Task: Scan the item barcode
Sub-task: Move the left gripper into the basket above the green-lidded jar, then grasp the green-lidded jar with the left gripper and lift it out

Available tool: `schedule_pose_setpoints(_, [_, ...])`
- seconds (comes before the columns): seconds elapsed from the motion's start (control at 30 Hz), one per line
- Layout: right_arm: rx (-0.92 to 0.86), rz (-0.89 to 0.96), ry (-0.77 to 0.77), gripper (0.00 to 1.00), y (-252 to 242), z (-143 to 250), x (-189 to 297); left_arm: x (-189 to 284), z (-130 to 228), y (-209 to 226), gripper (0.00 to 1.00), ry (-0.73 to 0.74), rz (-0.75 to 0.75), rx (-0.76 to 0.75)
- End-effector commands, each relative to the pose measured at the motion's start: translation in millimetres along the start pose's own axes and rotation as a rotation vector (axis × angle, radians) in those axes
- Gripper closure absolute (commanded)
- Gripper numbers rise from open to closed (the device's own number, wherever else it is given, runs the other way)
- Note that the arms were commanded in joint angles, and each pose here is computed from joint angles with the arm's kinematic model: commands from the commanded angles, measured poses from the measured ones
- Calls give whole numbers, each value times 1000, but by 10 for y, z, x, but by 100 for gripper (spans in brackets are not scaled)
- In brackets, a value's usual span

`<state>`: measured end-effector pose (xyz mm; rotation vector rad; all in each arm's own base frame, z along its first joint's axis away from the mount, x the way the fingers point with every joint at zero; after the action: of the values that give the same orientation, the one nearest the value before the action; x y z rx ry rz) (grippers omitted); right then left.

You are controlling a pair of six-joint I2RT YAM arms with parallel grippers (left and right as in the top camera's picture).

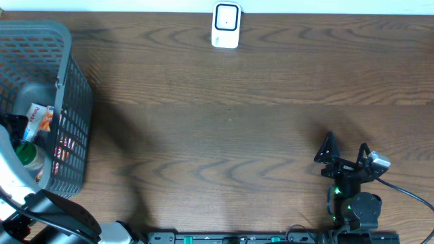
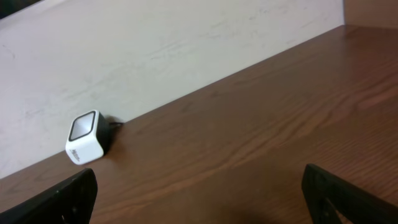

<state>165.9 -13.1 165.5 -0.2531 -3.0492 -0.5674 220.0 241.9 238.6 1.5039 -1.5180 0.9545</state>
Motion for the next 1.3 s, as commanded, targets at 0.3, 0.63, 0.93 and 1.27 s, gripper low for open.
schedule_pose_setpoints(0.3, [13, -2, 0, 1, 1, 3, 2, -386, 50, 30, 2, -46, 7, 7])
schedule_pose_setpoints(0.63, [13, -2, 0, 1, 1, 3, 2, -660, 62, -135, 2, -8, 38, -42])
schedule_pose_setpoints(0.93, [13, -2, 0, 1, 1, 3, 2, -1085, 181, -208, 2, 71, -29, -72])
schedule_pose_setpoints(1.27, [13, -2, 0, 1, 1, 3, 2, -1260, 213, -240, 6, 83, -51, -80])
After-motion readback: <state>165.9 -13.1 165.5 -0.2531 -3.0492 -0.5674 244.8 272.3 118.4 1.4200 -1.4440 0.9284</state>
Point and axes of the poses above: each gripper's point midway between its finger pads, its own x axis back along the fingers, its own y axis along the line the jaws close on, z = x × y, the point moved 8 cm from there along x, back along the fingers, and after that the axes turned 2 degrees about x, right-handed, at the moved point
